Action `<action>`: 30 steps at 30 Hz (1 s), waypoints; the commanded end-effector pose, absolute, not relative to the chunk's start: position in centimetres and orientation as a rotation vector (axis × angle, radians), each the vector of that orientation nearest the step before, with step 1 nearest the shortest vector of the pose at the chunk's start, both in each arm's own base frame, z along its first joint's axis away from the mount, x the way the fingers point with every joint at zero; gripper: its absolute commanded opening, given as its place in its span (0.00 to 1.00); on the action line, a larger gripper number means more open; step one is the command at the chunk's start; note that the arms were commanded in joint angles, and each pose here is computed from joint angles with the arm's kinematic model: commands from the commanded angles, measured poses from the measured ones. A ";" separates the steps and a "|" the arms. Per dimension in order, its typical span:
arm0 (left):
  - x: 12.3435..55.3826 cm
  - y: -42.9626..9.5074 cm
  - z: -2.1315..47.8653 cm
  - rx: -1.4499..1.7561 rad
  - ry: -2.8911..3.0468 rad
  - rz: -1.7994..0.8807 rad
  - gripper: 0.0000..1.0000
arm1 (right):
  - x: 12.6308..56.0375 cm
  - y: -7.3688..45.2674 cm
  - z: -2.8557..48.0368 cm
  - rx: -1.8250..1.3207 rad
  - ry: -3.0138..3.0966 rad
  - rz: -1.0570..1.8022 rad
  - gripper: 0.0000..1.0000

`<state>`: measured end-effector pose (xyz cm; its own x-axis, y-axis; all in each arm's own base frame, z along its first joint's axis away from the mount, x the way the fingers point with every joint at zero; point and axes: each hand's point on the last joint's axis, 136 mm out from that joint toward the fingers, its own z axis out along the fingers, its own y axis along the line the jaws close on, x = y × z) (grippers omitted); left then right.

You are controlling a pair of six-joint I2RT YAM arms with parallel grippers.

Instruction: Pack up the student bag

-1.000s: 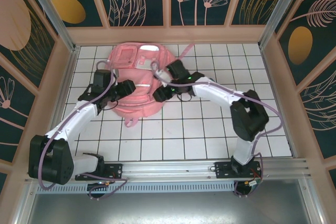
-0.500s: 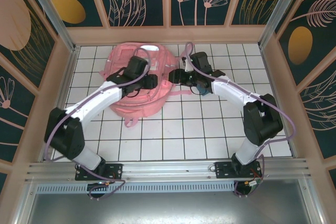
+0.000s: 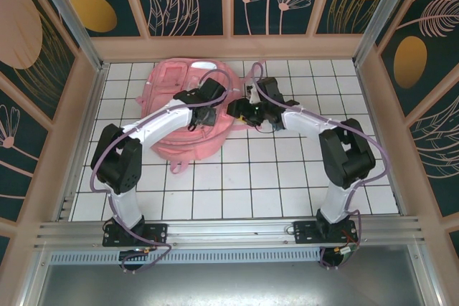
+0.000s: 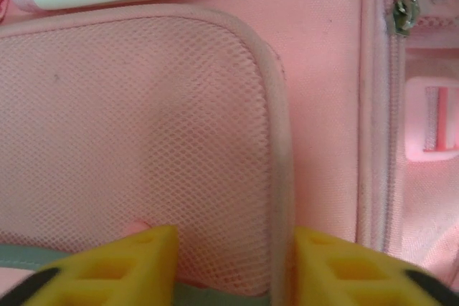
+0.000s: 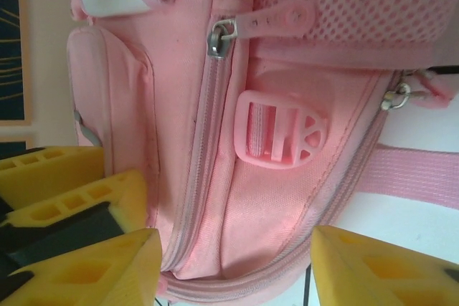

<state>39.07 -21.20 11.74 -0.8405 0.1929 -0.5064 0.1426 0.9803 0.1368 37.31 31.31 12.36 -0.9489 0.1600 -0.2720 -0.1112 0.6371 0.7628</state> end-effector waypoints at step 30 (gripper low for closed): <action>46.1 -30.4 19.0 0.362 2.457 -0.420 0.45 | 36.1 28.7 14.4 -0.598 2.215 0.851 0.48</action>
<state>45.33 -28.72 15.38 -0.8156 0.1815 -0.5494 0.2795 0.9550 -0.0994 36.25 27.45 13.11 -0.7485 -0.0977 -0.6559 -0.4992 0.7341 0.4603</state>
